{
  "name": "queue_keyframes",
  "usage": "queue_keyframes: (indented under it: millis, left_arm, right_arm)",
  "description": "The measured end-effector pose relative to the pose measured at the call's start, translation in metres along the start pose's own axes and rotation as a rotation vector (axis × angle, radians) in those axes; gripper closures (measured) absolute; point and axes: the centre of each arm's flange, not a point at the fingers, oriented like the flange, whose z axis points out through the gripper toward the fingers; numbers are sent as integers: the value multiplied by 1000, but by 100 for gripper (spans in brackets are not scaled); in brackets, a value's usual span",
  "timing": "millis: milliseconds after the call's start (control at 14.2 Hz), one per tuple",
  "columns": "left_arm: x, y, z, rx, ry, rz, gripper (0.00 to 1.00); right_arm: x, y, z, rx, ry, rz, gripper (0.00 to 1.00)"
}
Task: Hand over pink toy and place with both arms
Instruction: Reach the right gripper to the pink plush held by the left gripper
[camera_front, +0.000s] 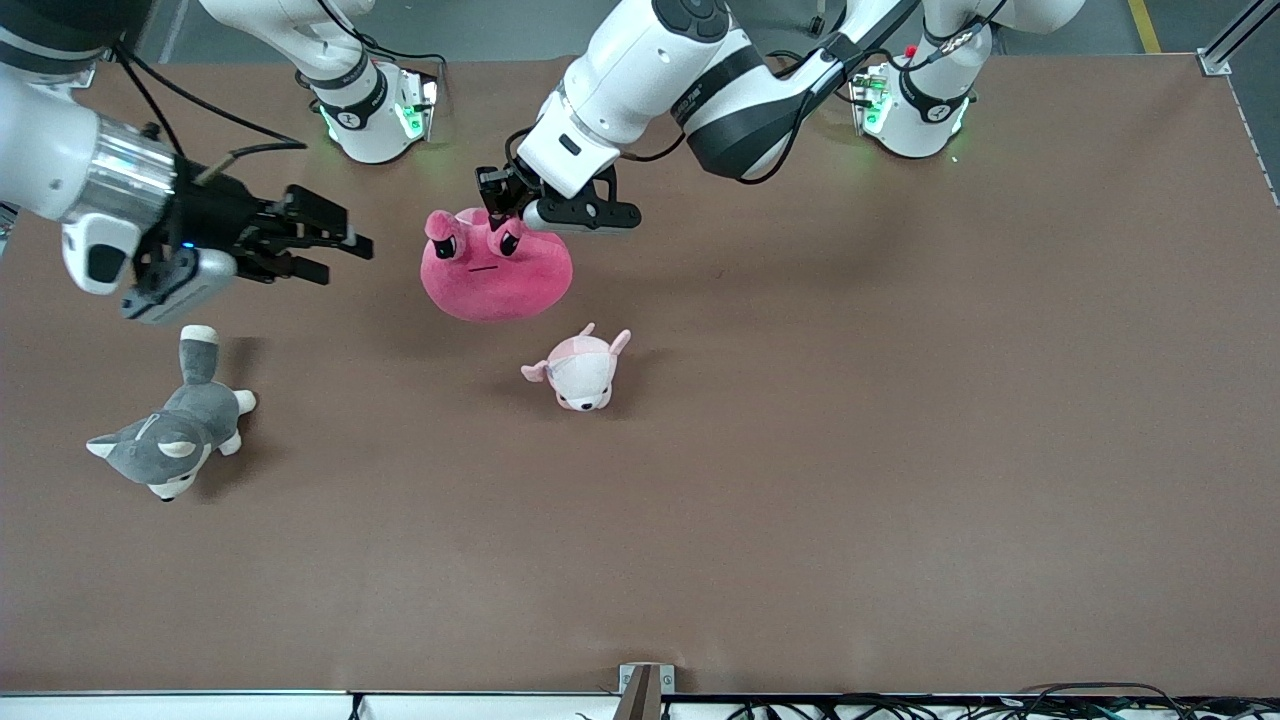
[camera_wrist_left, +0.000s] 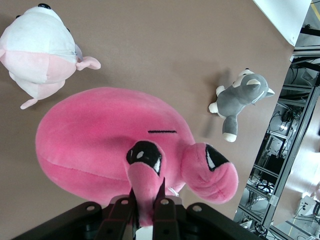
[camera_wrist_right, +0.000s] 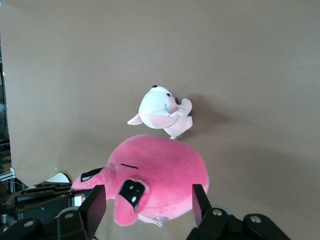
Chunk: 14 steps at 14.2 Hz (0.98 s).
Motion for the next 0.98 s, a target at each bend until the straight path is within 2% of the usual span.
queue_keyframes:
  millis: [351, 632, 982]
  left_arm:
    - [0, 1, 0, -1, 1, 3, 88]
    - [0, 2, -2, -5, 4, 4, 88]
    - [2, 2, -3, -6, 7, 3, 88]
  right_arm:
    - [11, 4, 42, -3, -72, 14, 22]
    - [3, -5, 69, -8, -128, 1, 22]
    - [-7, -10, 76, -9, -177, -7, 22]
